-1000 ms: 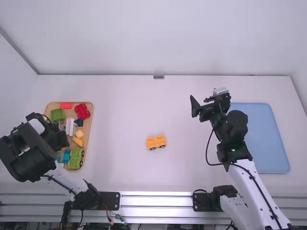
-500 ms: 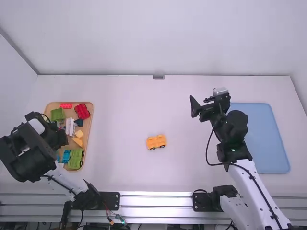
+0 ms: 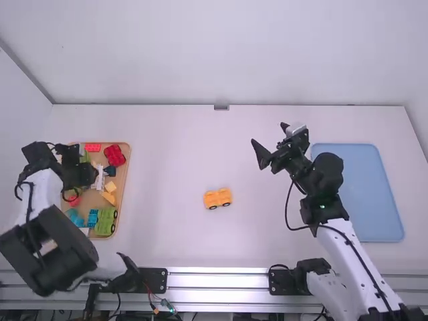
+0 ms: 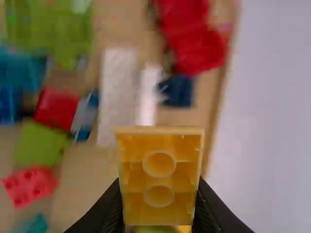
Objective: Assemble lego blocks to make yellow taxi
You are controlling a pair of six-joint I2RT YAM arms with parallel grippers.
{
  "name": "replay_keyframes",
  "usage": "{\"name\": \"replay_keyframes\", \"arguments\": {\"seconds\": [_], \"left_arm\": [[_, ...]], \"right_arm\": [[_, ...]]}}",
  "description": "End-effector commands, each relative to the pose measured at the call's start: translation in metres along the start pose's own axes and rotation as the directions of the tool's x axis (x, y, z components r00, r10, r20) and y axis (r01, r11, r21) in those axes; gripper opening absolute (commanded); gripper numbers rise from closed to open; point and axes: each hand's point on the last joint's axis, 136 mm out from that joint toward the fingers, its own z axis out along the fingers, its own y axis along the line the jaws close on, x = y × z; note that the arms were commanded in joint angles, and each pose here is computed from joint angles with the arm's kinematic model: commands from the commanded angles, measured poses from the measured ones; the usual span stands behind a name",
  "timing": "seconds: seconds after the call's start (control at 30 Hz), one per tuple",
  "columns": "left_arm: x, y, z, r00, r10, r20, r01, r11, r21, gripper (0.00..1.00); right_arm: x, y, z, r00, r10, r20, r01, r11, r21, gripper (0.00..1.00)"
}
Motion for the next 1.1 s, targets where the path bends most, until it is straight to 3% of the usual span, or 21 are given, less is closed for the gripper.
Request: {"name": "replay_keyframes", "arguments": {"seconds": [0.0, 0.1, 0.17, 0.23, 0.27, 0.33, 0.47, 0.67, 0.77, 0.93, 1.07], "left_arm": [[-0.016, -0.073, -0.014, 0.972, 0.171, 0.162, -0.206, 0.952, 0.227, 0.02], [-0.031, -0.166, -0.037, 0.864, 0.326, 0.385, -0.468, 0.801, 0.373, 0.02], [-0.031, -0.197, -0.042, 0.820, 0.360, 0.445, -0.545, 0.728, 0.416, 0.02], [-0.026, -0.250, -0.054, 0.741, 0.393, 0.544, -0.660, 0.574, 0.484, 0.02], [-0.025, -0.254, -0.055, 0.736, 0.395, 0.550, -0.667, 0.563, 0.489, 0.02], [-0.016, -0.294, -0.066, 0.676, 0.394, 0.623, -0.735, 0.417, 0.534, 0.02], [0.001, -0.343, -0.081, 0.609, 0.336, 0.718, -0.789, 0.169, 0.590, 0.02], [0.005, -0.369, -0.082, 0.641, 0.258, 0.722, -0.753, 0.030, 0.658, 0.02], [0.008, -0.381, -0.083, 0.632, 0.210, 0.746, -0.747, -0.088, 0.659, 0.02], [0.006, -0.390, -0.081, 0.651, 0.193, 0.734, -0.729, -0.110, 0.675, 0.02], [0.006, -0.393, -0.084, 0.646, 0.187, 0.740, -0.731, -0.125, 0.670, 0.02]], "right_arm": [[-0.001, 0.014, 0.013, 1.000, 0.001, 0.004, 0.000, 0.995, -0.098, 0.99], [0.014, 0.046, 0.034, 0.999, 0.033, -0.032, -0.042, 0.938, -0.343, 0.99], [0.017, 0.053, 0.041, 0.996, 0.067, -0.057, -0.085, 0.907, -0.413, 0.99], [0.020, 0.067, 0.047, 0.991, 0.093, -0.093, -0.129, 0.819, -0.559, 0.99], [0.020, 0.068, 0.047, 0.991, 0.093, -0.094, -0.131, 0.811, -0.570, 0.99], [0.019, 0.080, 0.046, 0.989, 0.097, -0.112, -0.147, 0.697, -0.701, 0.99], [0.021, 0.085, 0.047, 0.986, 0.098, -0.136, -0.168, 0.556, -0.814, 0.97], [0.025, 0.091, 0.051, 0.987, 0.093, -0.134, -0.163, 0.507, -0.847, 0.96], [0.020, 0.108, 0.050, 0.992, 0.073, -0.106, -0.128, 0.471, -0.873, 0.97], [0.016, 0.122, 0.059, 0.986, 0.100, -0.132, -0.164, 0.476, -0.864, 0.96], [0.015, 0.123, 0.064, 0.985, 0.111, -0.129, -0.167, 0.500, -0.850, 0.89]]}}
